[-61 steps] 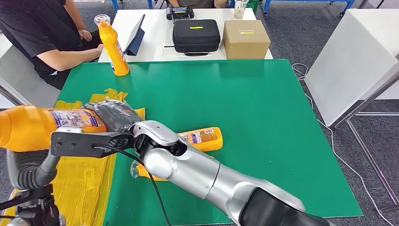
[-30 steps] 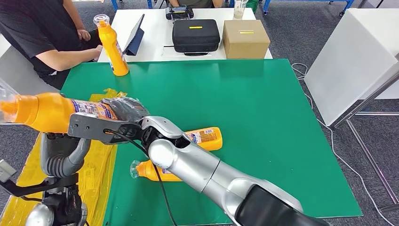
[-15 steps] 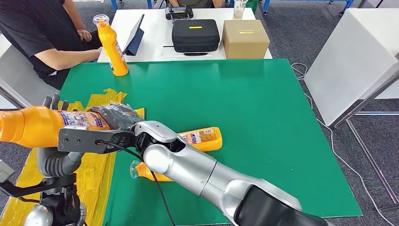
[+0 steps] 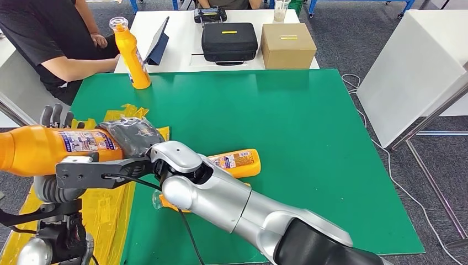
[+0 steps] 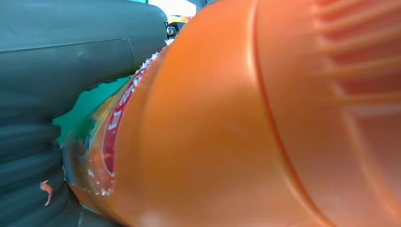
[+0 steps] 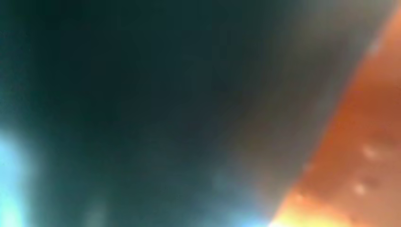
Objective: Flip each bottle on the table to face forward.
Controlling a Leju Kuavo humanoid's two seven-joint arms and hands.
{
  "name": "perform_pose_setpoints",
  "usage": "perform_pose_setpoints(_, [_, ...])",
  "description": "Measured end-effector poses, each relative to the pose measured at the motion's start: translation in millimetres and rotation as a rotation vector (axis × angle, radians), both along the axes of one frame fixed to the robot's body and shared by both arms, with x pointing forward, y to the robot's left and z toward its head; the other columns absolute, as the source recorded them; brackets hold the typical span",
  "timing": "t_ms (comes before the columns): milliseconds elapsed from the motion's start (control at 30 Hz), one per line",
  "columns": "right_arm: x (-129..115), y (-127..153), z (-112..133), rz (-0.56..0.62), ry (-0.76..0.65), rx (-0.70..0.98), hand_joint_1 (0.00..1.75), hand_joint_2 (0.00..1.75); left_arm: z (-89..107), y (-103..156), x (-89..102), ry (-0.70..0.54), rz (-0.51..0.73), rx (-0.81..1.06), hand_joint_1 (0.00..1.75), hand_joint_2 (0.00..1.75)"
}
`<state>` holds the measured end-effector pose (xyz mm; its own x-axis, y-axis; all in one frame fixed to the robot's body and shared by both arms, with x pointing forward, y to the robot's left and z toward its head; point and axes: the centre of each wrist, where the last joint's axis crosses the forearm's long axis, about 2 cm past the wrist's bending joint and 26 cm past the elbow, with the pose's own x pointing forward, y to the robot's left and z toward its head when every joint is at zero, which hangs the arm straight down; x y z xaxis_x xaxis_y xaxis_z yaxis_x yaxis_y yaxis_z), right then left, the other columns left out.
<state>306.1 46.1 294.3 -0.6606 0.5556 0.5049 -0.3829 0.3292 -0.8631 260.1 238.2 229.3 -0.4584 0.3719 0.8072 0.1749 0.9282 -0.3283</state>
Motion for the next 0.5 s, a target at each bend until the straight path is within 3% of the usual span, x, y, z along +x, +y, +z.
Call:
perform_pose_setpoints(133, [-1.3, -0.1, -3.2, -0.004, -0.009, -0.011, 1.75, 1.75, -2.4, 0.6, 2.1, 0.007, -0.016, 0.001, 0.0, 1.75])
perform_pose_setpoints(167, [-1.4, -0.2, -3.9, -0.005, -0.009, -0.012, 1.75, 1.75, -2.9, 0.6, 2.6, 0.009, -0.018, 0.002, 0.14, 1.75])
perform_pose_setpoints(267, [-1.4, -0.7, -5.0, -0.008, -0.01, -0.015, 1.75, 1.75, -3.5, 0.2, 4.2, 0.01, -0.028, 0.001, 1.23, 1.75])
perform_pose_setpoints(300, [-1.2, -1.0, -5.2, -0.009, -0.011, -0.016, 1.75, 1.75, -3.7, -0.2, 4.7, 0.01, -0.033, -0.002, 1.45, 1.75])
perform_pose_setpoints(433, [-0.6, -2.1, -6.8, -0.012, -0.01, -0.019, 1.75, 1.75, -4.4, -1.0, 6.0, 0.013, -0.045, -0.008, 1.74, 1.75])
perform_pose_setpoints(500, [-0.5, -2.7, -7.7, -0.014, -0.008, -0.02, 1.75, 1.75, -4.6, -1.2, 6.5, 0.013, -0.049, -0.01, 1.75, 1.75])
